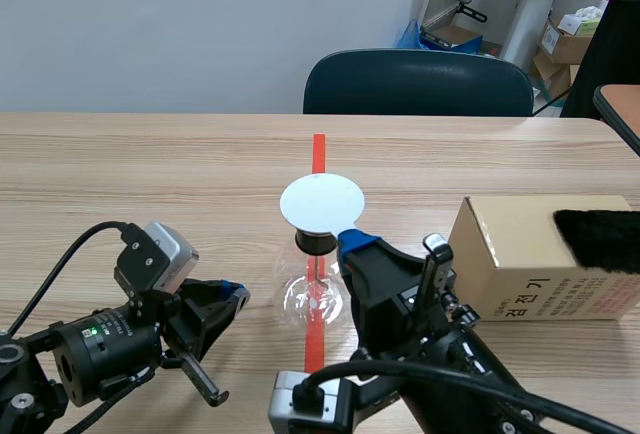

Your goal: Do the electroscope experiment

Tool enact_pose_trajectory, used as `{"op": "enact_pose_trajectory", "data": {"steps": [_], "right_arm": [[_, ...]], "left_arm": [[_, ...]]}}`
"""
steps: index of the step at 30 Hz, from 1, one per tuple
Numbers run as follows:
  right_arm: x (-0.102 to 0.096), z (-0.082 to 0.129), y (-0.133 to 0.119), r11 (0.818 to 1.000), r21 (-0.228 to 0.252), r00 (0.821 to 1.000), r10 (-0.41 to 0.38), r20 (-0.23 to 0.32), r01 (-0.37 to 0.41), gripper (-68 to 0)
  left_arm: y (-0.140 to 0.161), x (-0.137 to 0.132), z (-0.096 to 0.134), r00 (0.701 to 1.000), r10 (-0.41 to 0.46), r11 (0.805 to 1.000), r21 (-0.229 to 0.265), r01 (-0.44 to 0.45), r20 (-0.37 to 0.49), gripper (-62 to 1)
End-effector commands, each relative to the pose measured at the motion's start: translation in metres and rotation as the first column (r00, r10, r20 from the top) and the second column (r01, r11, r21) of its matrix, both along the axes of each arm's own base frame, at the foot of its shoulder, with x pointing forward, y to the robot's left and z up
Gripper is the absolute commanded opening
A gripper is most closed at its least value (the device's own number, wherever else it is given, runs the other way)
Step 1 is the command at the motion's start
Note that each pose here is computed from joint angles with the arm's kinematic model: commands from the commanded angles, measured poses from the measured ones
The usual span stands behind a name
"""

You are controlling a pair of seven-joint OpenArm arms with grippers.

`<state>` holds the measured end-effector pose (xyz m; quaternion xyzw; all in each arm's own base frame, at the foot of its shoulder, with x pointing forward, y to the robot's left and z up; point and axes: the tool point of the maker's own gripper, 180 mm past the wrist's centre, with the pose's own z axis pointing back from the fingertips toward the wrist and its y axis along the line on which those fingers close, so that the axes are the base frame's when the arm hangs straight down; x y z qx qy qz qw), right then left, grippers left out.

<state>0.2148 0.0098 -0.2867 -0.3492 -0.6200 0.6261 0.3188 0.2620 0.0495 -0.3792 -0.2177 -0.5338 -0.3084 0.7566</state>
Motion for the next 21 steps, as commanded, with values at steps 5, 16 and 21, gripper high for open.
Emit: {"op": "enact_pose_trajectory", "data": {"steps": [5, 16, 21], "right_arm": [[0.0048, 0.0123, -0.0018, 1.0, 0.012, 0.999, -0.005, 0.04, 0.005, -66.5], [0.0049, 0.0123, -0.002, 1.0, 0.012, 0.999, -0.007, 0.04, 0.006, -66.5], [0.0049, 0.0123, -0.002, 1.0, 0.012, 0.999, -0.007, 0.04, 0.006, -66.5]], "left_arm": [[-0.0042, 0.0046, 0.0083, 1.0, -0.002, 1.0, -0.025, 0.002, 0.024, -58.2], [-0.0039, 0.0043, 0.0072, 1.0, -0.002, 1.0, -0.02, 0.002, 0.02, -58.2], [-0.0039, 0.0043, 0.0072, 1.0, -0.002, 1.0, -0.02, 0.002, 0.019, -58.2]]}}
